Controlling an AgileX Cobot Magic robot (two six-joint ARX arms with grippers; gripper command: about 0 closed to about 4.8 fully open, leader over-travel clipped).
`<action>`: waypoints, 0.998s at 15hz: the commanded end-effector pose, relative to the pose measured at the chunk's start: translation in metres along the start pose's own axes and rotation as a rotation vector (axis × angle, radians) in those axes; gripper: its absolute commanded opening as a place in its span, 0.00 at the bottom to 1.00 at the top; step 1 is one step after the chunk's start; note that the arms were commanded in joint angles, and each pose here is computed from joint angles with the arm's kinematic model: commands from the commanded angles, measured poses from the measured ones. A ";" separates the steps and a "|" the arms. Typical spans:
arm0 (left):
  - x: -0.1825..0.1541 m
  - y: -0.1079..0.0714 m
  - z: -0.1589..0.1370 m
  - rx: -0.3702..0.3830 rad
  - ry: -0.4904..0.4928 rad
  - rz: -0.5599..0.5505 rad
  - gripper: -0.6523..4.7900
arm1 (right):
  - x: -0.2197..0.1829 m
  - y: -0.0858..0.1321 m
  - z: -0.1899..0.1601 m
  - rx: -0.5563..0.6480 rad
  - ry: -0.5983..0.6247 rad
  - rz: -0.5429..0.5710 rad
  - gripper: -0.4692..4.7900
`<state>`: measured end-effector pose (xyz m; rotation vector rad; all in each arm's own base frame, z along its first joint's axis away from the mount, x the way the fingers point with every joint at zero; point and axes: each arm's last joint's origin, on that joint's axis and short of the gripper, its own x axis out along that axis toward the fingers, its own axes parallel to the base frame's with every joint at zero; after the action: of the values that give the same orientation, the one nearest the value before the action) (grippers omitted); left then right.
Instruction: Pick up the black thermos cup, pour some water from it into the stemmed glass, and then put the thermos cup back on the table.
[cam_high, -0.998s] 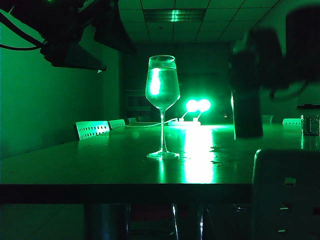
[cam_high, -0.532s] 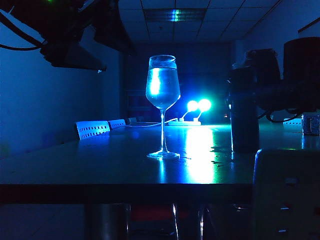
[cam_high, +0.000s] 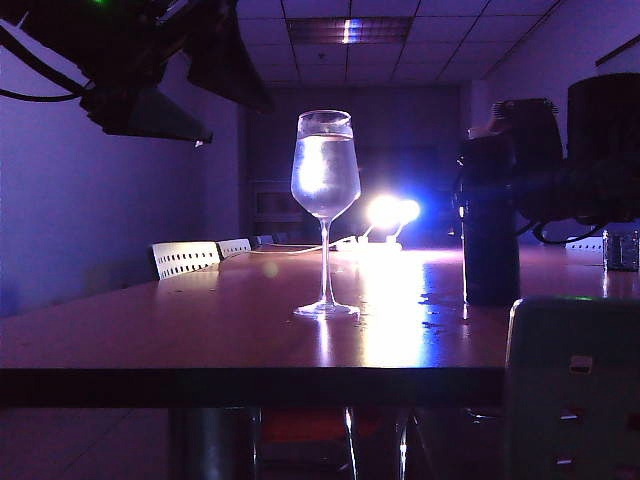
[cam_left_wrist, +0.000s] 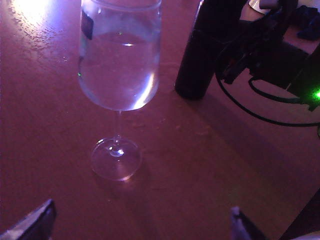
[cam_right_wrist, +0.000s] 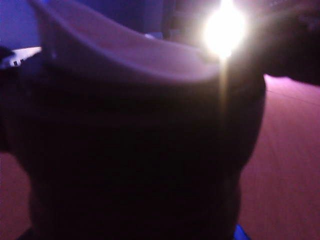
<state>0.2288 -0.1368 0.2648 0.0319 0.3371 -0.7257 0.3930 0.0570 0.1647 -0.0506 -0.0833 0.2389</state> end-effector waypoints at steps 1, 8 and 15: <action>0.000 0.000 0.002 0.004 -0.003 0.000 1.00 | 0.000 0.000 0.002 0.003 -0.006 0.002 0.37; 0.000 0.000 0.002 0.004 -0.003 0.000 1.00 | 0.000 0.000 0.004 0.002 -0.020 0.001 1.00; -0.017 -0.004 0.013 0.017 -0.063 -0.001 1.00 | -0.061 -0.003 0.030 0.001 -0.007 -0.029 1.00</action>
<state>0.2209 -0.1324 0.2748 0.0279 0.3097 -0.7271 0.3396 0.0440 0.1836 -0.0485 -0.0736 0.2183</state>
